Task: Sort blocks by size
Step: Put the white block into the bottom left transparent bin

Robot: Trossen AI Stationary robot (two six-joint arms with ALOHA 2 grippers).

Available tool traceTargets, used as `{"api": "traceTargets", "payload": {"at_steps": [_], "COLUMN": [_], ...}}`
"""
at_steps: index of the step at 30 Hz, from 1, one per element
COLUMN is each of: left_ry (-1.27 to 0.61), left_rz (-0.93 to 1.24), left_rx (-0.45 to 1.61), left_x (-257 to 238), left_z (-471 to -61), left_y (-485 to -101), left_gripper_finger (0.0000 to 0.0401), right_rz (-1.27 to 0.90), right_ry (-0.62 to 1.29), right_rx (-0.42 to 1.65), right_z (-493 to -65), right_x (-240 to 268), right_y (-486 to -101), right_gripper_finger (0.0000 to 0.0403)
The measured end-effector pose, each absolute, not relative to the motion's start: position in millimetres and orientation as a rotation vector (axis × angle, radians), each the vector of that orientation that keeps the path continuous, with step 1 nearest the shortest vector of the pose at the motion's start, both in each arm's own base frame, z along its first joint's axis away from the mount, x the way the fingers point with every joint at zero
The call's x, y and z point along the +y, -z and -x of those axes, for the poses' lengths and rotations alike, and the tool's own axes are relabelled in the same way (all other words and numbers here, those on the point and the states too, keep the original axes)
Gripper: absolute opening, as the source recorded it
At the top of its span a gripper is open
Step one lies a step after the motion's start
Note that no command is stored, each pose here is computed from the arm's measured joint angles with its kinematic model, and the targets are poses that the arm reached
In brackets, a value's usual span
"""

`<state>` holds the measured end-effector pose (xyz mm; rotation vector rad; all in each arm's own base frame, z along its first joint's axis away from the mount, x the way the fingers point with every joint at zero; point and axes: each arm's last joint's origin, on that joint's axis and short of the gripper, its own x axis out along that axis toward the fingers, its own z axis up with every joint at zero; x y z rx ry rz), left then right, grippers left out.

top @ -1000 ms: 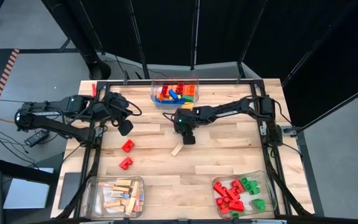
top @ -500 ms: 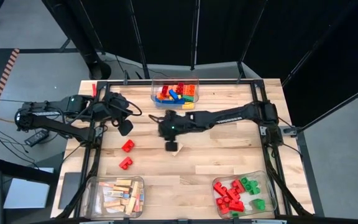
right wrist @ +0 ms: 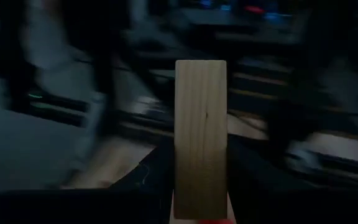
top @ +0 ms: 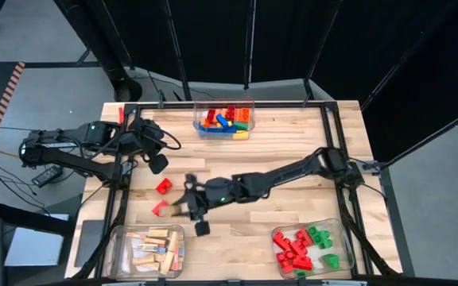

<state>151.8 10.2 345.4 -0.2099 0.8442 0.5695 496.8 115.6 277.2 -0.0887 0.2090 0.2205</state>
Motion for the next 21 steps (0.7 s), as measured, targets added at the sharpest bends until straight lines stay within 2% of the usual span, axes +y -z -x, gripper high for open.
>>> {"api": "traceTargets", "payload": {"at_steps": [8,12,18,21], "left_ry": [-0.55,-0.512,-0.521,-0.525], "left_rz": [0.215,0.236,0.269,0.27], "left_rx": [0.896,0.948,0.999,1.009], "left_x": [9,8,7,7], "left_z": [-149,-146,-141,-140], "left_y": [-343,-340,-338,-337], "left_gripper_finger": [0.0013,0.0013,0.0013,0.0013], "right_rz": [-0.118,-0.262,-0.47,-0.481], "right_ry": [-0.571,-0.703,-0.732,-0.712], "right_rx": [0.178,0.236,0.365,0.404], "right_z": [-549,-570,-575,-574], "right_x": [132,139,140,137], "right_y": [-255,-234,-202,-201], "right_gripper_finger": [0.012,0.012,0.012,0.0155]}}
